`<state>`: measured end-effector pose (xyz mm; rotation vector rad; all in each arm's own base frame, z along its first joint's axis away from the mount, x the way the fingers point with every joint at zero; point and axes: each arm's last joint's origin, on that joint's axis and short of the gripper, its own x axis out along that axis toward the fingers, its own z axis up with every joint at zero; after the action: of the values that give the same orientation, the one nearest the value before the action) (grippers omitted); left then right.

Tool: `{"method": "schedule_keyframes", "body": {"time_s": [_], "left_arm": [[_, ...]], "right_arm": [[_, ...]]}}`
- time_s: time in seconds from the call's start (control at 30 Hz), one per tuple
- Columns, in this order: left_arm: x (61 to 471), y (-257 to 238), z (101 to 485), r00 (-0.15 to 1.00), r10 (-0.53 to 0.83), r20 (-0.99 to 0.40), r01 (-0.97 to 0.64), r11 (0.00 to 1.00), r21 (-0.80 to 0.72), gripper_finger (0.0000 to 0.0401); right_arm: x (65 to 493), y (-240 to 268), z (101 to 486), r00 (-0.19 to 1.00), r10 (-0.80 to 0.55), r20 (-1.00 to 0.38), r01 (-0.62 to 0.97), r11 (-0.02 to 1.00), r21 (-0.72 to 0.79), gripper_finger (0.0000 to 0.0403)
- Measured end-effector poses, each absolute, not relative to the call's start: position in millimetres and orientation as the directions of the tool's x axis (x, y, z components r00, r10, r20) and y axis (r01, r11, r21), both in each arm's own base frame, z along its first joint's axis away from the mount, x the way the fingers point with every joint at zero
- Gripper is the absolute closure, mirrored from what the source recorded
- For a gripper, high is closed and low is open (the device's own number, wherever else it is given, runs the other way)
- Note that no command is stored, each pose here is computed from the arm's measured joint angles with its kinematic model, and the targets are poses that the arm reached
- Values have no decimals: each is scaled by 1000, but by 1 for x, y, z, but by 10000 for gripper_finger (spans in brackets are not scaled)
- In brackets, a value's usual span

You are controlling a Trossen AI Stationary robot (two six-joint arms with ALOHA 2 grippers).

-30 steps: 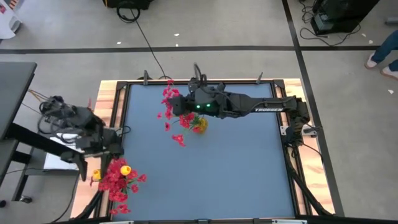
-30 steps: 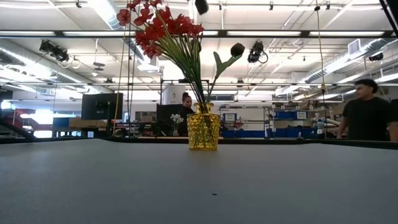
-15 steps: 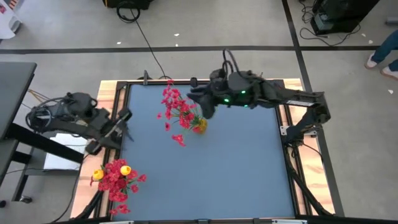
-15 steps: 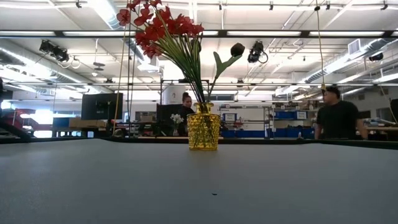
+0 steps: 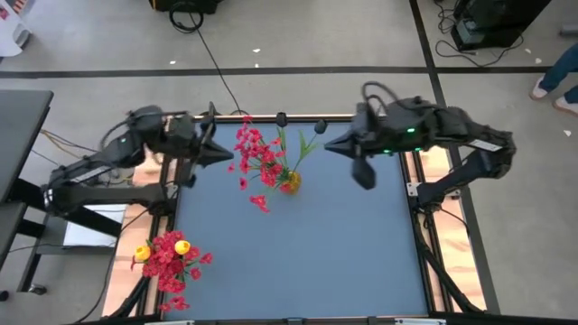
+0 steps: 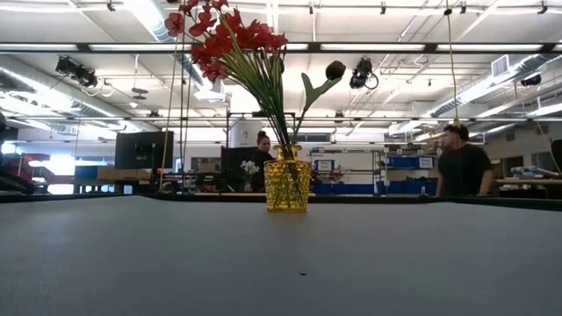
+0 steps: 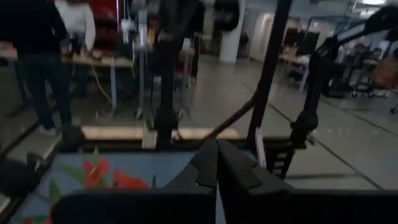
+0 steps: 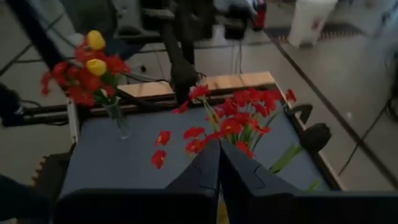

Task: Sort flowers into vase by color
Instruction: Return to Home Position

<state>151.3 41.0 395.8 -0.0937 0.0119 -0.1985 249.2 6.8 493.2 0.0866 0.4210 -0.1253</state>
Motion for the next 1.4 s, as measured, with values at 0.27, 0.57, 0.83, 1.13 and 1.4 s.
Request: {"method": "schedule_keyframes", "body": {"time_s": [0.27,0.57,0.83,1.13,1.4], "left_arm": [[168,58,384,993,-88,-74,70,972,-223,395],[152,55,393,1000,22,-19,-24,994,-104,396],[148,52,389,998,55,-43,-54,998,13,397],[124,35,331,997,-3,-82,10,996,83,400],[86,21,292,999,-30,22,30,999,-13,401]], "right_arm": [[210,-11,462,950,-24,-310,54,995,88,395],[186,-19,418,985,-89,-147,100,992,72,399],[161,-25,383,952,-232,-201,264,953,149,392],[157,-19,326,985,-169,-37,172,980,97,400],[153,-18,301,993,-120,-14,121,986,112,401]]}}
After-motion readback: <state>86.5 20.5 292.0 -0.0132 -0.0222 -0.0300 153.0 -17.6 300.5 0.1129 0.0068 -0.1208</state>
